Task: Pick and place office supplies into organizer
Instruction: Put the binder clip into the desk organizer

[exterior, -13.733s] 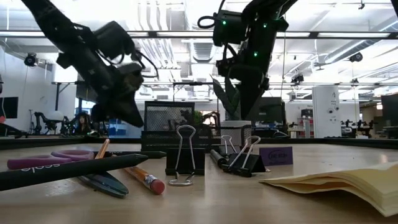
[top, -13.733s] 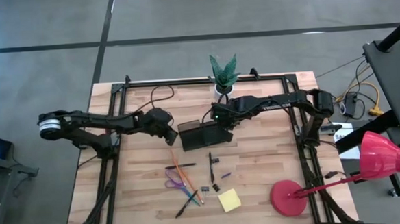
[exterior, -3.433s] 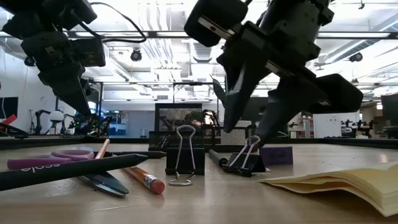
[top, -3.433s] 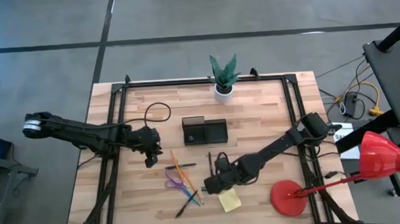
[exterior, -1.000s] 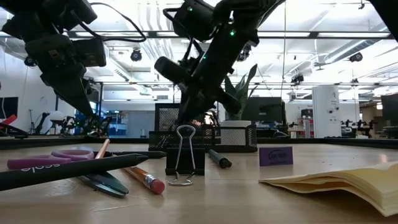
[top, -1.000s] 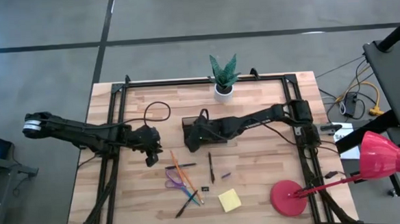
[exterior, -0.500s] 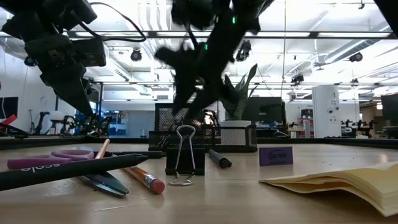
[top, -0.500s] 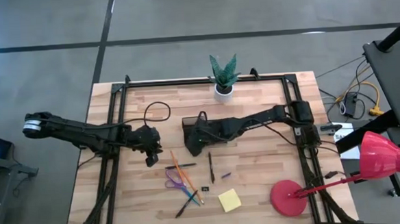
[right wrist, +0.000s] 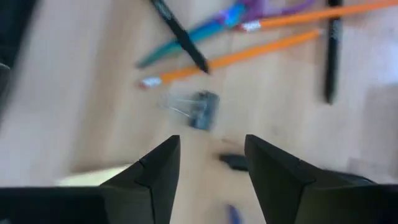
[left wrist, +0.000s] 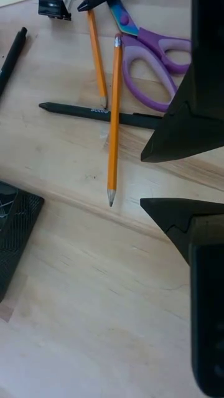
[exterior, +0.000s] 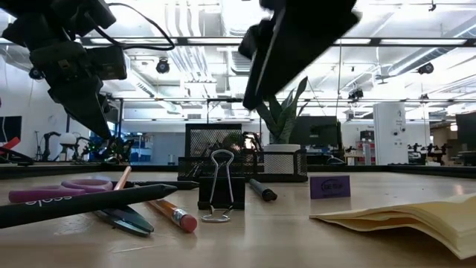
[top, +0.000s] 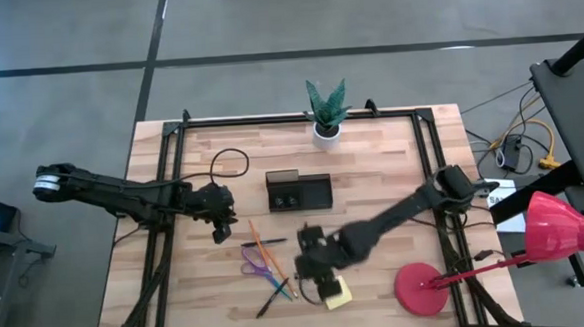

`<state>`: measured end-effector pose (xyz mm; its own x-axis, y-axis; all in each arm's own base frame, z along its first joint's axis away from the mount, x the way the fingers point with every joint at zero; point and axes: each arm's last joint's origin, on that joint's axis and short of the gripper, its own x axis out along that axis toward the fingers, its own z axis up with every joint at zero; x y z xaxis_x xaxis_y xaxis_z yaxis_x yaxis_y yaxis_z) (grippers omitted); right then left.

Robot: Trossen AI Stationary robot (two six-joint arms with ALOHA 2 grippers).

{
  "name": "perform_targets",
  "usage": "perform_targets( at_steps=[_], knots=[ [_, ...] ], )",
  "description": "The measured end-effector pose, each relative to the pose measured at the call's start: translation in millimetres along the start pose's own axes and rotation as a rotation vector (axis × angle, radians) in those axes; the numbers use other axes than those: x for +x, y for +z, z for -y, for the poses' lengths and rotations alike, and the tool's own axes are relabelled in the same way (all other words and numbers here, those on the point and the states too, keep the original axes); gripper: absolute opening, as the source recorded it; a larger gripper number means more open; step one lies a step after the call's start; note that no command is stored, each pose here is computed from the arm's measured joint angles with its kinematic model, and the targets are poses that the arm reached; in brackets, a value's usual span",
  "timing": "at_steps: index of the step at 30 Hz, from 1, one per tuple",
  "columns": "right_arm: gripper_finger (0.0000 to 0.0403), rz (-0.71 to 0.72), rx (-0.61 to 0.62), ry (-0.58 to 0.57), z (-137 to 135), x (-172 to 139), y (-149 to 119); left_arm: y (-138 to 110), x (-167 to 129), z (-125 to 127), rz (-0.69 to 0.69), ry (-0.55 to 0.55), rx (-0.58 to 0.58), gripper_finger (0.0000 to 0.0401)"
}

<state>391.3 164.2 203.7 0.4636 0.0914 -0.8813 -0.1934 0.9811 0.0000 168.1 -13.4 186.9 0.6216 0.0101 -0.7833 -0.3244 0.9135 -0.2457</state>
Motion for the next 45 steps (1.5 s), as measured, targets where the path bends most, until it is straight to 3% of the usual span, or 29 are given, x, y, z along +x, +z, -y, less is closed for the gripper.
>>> perform_targets(
  at_steps=[9, 22, 40, 45],
  knots=[
    [0.0169, 0.059, 0.166, 0.019, -8, 7, -3, 0, 0, 0, 0.0, -0.001, 0.0, 0.0088],
    [0.0169, 0.129, 0.261, 0.046, -7, 27, -17, 0, 0, 0, 0.0, -0.001, 0.0, 0.0088],
    [0.0169, 0.198, 0.315, 0.077, -9, 41, -29, 0, 0, 0, 0.0, 0.0, 0.0, 0.0088],
    [0.0169, 0.189, 0.313, 0.076, -10, 59, -30, 0, 0, 0, 0.001, -0.001, 0.0, 0.0088]
  ],
)
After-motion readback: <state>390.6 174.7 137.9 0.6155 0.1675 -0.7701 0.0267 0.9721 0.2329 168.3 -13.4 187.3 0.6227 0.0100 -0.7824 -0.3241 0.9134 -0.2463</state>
